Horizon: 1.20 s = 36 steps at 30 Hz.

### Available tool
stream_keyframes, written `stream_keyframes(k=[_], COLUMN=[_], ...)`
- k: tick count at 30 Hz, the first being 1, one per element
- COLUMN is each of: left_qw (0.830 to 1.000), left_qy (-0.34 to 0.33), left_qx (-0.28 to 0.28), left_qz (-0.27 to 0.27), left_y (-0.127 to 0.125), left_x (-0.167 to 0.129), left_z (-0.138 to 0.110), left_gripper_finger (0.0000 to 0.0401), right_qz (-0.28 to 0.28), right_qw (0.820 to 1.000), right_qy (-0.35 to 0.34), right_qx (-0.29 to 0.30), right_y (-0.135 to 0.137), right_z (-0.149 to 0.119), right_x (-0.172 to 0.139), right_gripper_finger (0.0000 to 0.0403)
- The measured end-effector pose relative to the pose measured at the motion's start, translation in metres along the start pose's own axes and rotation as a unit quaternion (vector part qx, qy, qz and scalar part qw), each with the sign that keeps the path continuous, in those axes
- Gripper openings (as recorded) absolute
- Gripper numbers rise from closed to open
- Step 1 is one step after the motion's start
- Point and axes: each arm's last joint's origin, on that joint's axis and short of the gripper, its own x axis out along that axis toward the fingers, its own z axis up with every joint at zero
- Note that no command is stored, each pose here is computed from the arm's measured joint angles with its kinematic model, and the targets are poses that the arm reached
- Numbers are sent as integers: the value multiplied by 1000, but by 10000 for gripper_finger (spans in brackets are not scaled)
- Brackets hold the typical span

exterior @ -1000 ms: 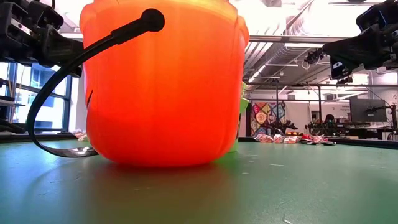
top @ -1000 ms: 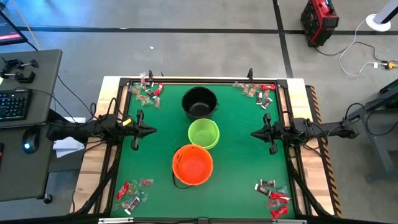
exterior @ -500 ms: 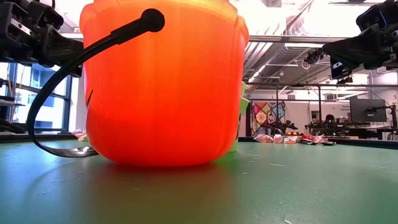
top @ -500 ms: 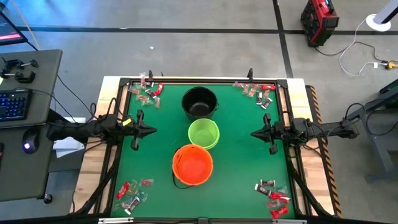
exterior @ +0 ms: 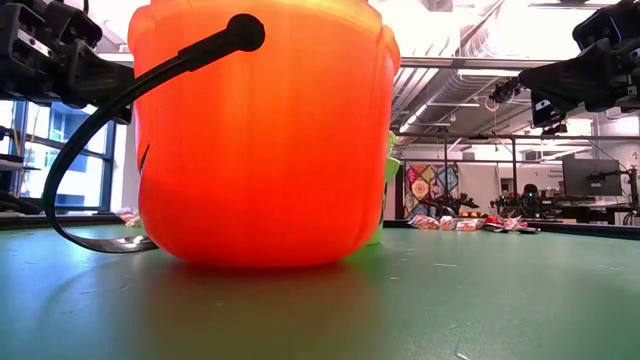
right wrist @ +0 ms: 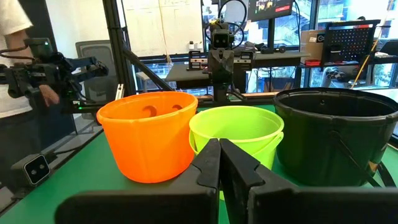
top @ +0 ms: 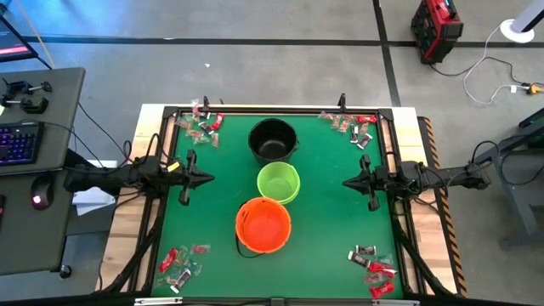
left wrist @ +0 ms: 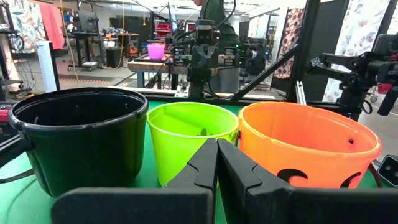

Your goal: Sort candy by brand, put in halloween buckets

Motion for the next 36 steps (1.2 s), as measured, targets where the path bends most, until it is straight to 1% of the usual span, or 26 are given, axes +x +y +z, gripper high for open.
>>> stream_keyframes(k=[6,8,10,11,12,14,15,17,18,19,20,22,25,26,27,28,29,30,31,33,34,35,36], left_qw=[1000,999,993,986,974,937,918,885,876,873,875,884,909,918,923,924,919,906,885,842,824,810,801], left_qy=[-1,-22,-69,-99,-131,-199,-233,-290,-303,-305,-298,-270,-182,-137,-86,-29,35,97,149,225,254,278,298], left_qx=[-4,-34,-96,-136,-183,-285,-321,-364,-373,-376,-376,-373,-341,-324,-307,-287,-264,-245,-232,-212,-204,-204,-216], left_qz=[0,-2,-10,-17,-23,-24,-11,31,47,58,63,84,154,184,216,252,290,332,375,443,464,474,473], left_y=[0,0,-1,-1,-1,1,2,6,7,7,7,7,10,13,17,22,28,36,44,66,77,89,101], left_x=[0,0,-1,-2,-3,-7,-9,-12,-13,-12,-11,-4,13,19,25,29,33,36,39,46,50,53,56], left_z=[0,4,13,19,25,37,42,49,52,58,65,85,119,129,138,146,149,151,151,149,146,141,135], left_gripper_finger=[0,0,0,0,0,0,0,0,0,1,3,11,35,46,57,69,80,92,103,124,134,144,153], right_qz=[0,0,0,0,0,0,0,0,0,0,0,0,0,0,0,0,0,0,0,0,0,0,0], right_qw=[1000,1000,1000,1000,1000,1000,1000,1000,1000,1000,1000,1000,1000,1000,1000,1000,1000,1000,1000,1000,1000,1000,1000], right_qy=[0,0,0,0,0,0,0,0,0,0,0,0,0,0,0,0,0,0,0,0,0,0,0], right_qx=[0,0,0,0,0,0,0,0,0,0,0,0,0,0,0,0,0,0,0,0,0,0,0], right_y=[0,0,0,0,0,0,0,0,0,0,0,0,0,0,0,0,0,0,0,0,0,0,0], right_z=[0,0,0,0,0,0,0,0,0,0,0,0,0,0,0,0,0,0,0,0,0,0,0], right_x=[0,0,0,0,0,0,0,0,0,0,0,0,0,0,0,0,0,0,0,0,0,0,0], right_gripper_finger=[0,0,0,0,0,0,0,0,0,0,0,0,0,0,0,0,0,0,0,0,0,0,0])
